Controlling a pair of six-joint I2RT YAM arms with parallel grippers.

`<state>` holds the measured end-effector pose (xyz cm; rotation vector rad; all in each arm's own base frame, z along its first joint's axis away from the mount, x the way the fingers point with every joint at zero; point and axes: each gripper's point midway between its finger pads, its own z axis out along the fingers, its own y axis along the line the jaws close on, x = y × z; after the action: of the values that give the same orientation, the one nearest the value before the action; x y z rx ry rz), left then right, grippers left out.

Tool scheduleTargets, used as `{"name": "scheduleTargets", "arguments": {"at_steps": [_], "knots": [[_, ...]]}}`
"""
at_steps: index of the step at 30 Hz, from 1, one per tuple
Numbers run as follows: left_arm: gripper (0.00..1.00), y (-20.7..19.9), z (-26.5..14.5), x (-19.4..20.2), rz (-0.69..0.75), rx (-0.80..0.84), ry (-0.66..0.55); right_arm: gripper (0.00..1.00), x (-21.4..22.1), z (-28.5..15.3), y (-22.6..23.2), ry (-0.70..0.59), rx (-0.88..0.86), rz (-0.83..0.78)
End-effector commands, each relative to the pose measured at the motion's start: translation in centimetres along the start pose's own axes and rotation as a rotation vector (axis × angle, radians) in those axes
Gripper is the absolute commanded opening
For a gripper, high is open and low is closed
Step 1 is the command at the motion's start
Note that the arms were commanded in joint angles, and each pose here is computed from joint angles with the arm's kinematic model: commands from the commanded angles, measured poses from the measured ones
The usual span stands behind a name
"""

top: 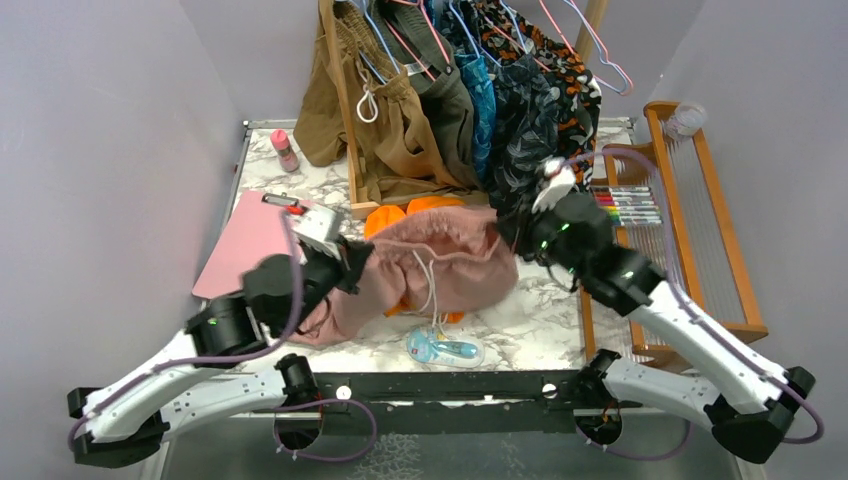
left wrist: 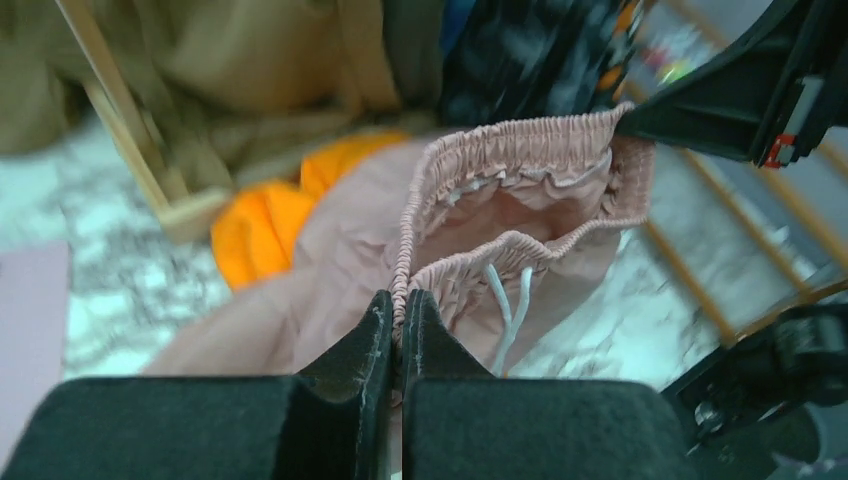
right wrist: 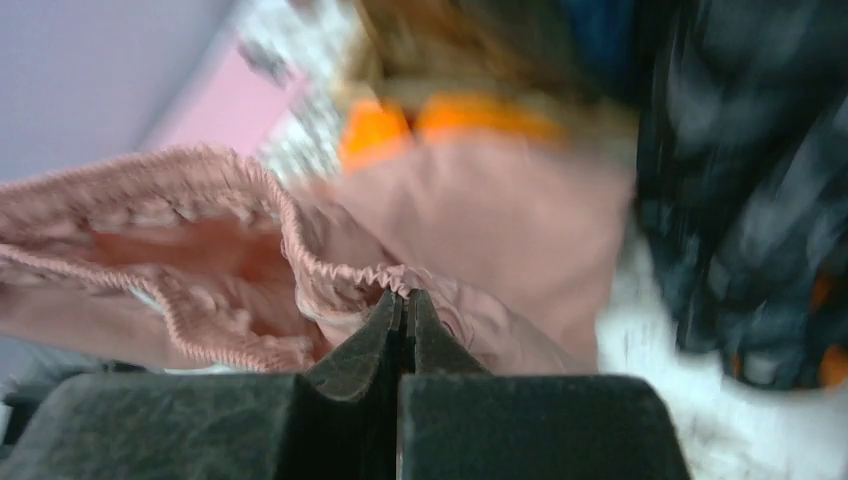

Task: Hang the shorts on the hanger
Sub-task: Adjust the shorts at the center of the board.

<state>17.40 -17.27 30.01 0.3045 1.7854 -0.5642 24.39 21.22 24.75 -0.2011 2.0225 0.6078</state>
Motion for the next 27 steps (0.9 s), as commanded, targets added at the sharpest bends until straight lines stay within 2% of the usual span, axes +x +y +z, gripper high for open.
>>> {"name": "scheduleTargets", "arguments": {"at_steps": [1, 4, 7, 11, 14, 17, 20, 24, 27], "knots": [[0.0, -1.7, -4.6, -15.7, 0.114, 0.08, -0.367, 0.01, -14.9, -6.8, 3.4, -0.315, -0.035, -0.183], [0.0, -4.3, -8.8, -25.2, 0.154, 0.199, -0.556, 0.01, -23.8, -12.9, 7.6, -0.497, -0.149, -0.231], [0.0, -6.4, -12.3, -30.0, 0.157, 0.323, -0.68, 0.01, -27.3, -17.0, 10.2, -0.595, -0.261, -0.225], [0.0, -7.3, -13.4, -29.2, 0.152, 0.412, -0.702, 0.01, -25.6, -17.6, 10.2, -0.581, -0.308, -0.203], [0.0, -6.9, -12.8, -27.1, 0.149, 0.416, -0.682, 0.01, -23.6, -16.9, 9.5, -0.554, -0.303, -0.201], [0.0, -6.7, -12.7, -26.5, 0.155, 0.409, -0.674, 0.01, -23.5, -17.0, 9.2, -0.56, -0.293, -0.208], [0.0, -6.7, -13.6, -28.6, 0.171, 0.399, -0.725, 0.01, -25.8, -18.7, 9.8, -0.625, -0.299, -0.218], [0.0, -7.9, -15.3, -33.4, 0.209, 0.416, -0.833, 0.01, -30.8, -24.1, 12.7, -0.785, -0.423, -0.221], [0.0, -8.6, -14.4, -33.9, 0.227, 0.414, -0.833, 0.01, -31.2, -24.4, 13.6, -0.788, -0.468, -0.21]]}}
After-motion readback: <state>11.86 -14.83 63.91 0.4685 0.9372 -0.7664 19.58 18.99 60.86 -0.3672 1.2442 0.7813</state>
